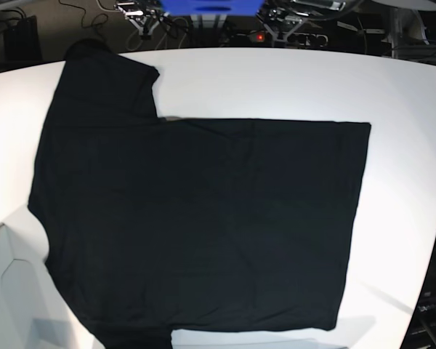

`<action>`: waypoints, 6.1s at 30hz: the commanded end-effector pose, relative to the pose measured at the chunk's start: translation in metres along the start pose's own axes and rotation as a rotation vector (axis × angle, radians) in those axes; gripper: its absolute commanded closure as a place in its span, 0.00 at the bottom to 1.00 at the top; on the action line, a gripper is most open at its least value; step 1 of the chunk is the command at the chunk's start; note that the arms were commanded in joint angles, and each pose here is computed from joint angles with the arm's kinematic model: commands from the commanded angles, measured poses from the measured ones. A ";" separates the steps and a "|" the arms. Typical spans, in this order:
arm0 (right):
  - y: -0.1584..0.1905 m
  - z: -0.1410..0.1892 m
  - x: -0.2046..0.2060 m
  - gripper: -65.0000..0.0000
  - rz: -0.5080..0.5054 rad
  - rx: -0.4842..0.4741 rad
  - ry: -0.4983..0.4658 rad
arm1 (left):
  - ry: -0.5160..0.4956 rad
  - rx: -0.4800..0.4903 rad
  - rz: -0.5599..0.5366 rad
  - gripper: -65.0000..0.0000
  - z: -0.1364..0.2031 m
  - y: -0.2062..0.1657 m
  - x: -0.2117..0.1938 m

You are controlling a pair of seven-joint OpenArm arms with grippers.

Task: Fold the T-shirt properly

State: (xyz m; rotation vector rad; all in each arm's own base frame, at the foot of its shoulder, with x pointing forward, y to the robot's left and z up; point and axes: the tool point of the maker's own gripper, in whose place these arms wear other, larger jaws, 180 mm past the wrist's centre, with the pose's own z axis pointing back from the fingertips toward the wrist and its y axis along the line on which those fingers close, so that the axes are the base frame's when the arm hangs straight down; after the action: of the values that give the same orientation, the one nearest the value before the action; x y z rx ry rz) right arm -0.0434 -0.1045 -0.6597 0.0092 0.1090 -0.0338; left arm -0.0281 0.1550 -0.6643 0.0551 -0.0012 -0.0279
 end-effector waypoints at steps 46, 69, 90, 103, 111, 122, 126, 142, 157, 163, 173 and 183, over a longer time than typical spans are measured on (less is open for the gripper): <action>-0.039 0.153 -0.054 1.00 0.042 -0.046 -0.384 | -0.392 0.033 0.022 1.00 0.133 0.099 -0.024; -0.047 0.297 0.083 0.58 0.077 -0.084 -0.883 | -1.044 0.058 0.074 0.31 0.328 0.117 0.147; -0.046 0.291 0.114 0.57 0.064 -0.085 -0.859 | -1.097 0.183 0.292 0.30 0.255 0.187 0.236; -0.049 0.292 0.114 0.57 0.062 -0.093 -0.859 | -1.038 0.123 0.261 0.42 0.225 0.163 0.244; -0.049 0.293 0.115 0.57 0.061 -0.094 -0.865 | -1.032 0.127 0.265 0.91 0.225 0.164 0.240; -0.086 0.305 0.129 0.57 0.022 -0.196 -0.910 | -1.096 0.166 0.266 1.00 0.260 0.177 0.228; -0.103 0.312 0.139 0.55 0.006 -0.241 -0.937 | -1.106 0.188 0.268 1.00 0.268 0.184 0.223; -0.134 0.280 0.146 0.45 -0.033 -0.294 -0.879 | -1.065 0.193 0.265 1.00 0.260 0.184 0.206; -0.143 0.239 0.140 0.54 -0.054 -0.290 -0.783 | -1.049 0.195 0.264 1.00 0.257 0.185 0.200; -0.143 0.239 0.139 0.92 -0.055 -0.289 -0.783 | -1.042 0.196 0.260 1.00 0.256 0.184 0.195; -0.138 0.270 0.157 1.00 -0.044 -0.293 -0.877 | -1.043 0.196 0.259 1.00 0.257 0.184 0.195; -0.133 0.298 0.172 1.00 -0.033 -0.296 -0.959 | -1.127 0.239 0.304 1.00 0.291 0.193 0.197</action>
State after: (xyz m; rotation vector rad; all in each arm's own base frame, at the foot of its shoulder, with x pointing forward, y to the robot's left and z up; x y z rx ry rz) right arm 0.1504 -0.2450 -0.3934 -0.2913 -0.8085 -0.0689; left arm 0.1693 0.3197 -0.3762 0.2481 -1.0971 0.2645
